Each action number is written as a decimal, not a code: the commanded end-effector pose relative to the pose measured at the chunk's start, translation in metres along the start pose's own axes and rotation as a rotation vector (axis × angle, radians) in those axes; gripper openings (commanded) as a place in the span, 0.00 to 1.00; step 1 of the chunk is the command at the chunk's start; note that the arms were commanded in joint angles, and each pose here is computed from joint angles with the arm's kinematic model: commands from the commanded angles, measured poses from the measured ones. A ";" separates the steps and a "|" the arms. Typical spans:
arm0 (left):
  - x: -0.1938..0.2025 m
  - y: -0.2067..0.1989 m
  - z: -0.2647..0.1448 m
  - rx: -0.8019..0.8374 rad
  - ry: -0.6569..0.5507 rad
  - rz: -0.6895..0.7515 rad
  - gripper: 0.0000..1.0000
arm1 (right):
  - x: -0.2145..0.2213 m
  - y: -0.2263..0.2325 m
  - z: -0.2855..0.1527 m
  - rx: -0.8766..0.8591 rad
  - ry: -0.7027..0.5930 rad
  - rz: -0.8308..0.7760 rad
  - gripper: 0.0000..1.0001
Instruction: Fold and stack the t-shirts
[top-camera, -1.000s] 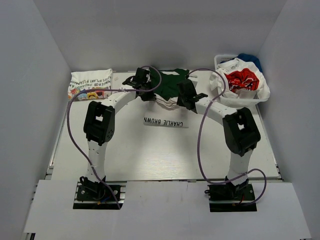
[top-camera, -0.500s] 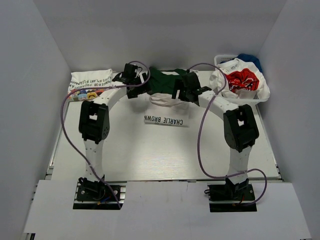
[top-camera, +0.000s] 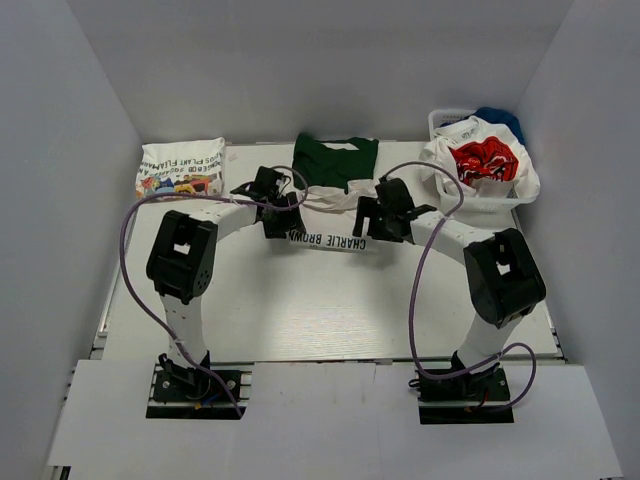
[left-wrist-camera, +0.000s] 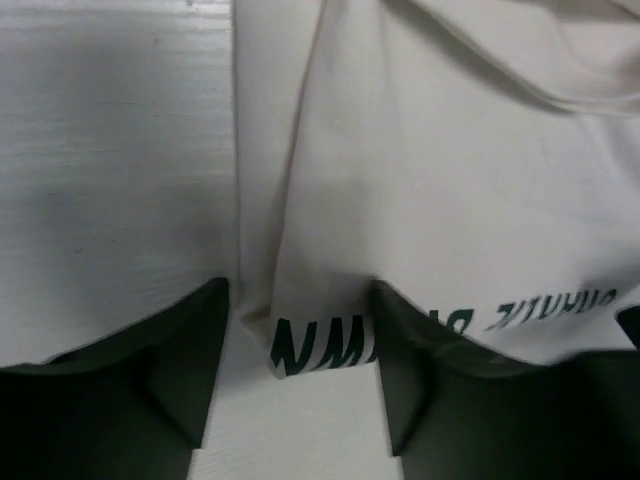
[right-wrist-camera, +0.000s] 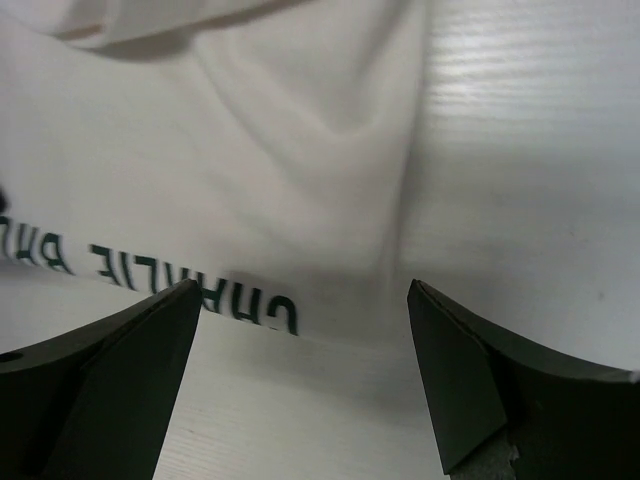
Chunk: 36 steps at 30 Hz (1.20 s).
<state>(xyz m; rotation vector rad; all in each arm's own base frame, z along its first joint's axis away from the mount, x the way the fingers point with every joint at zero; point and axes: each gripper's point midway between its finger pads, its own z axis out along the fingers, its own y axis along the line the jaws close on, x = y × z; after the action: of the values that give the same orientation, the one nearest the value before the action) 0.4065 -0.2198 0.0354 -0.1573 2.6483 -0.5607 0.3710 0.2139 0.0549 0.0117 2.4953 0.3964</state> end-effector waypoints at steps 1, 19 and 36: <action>0.012 0.010 0.016 -0.039 0.044 -0.003 0.59 | -0.039 0.049 -0.005 -0.157 -0.123 -0.119 0.90; 0.054 0.040 0.023 -0.114 0.110 -0.008 0.09 | -0.137 0.127 0.086 -0.265 -0.346 -0.116 0.90; 0.045 0.033 0.002 -0.106 0.077 0.007 0.10 | -0.081 0.023 -0.014 -0.081 -0.257 0.057 0.90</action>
<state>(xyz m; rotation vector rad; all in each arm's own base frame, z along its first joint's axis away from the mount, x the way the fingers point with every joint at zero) 0.4021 -0.2189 0.0197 -0.1671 2.6287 -0.5505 0.4720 0.2504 0.1299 0.0195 2.1517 0.4845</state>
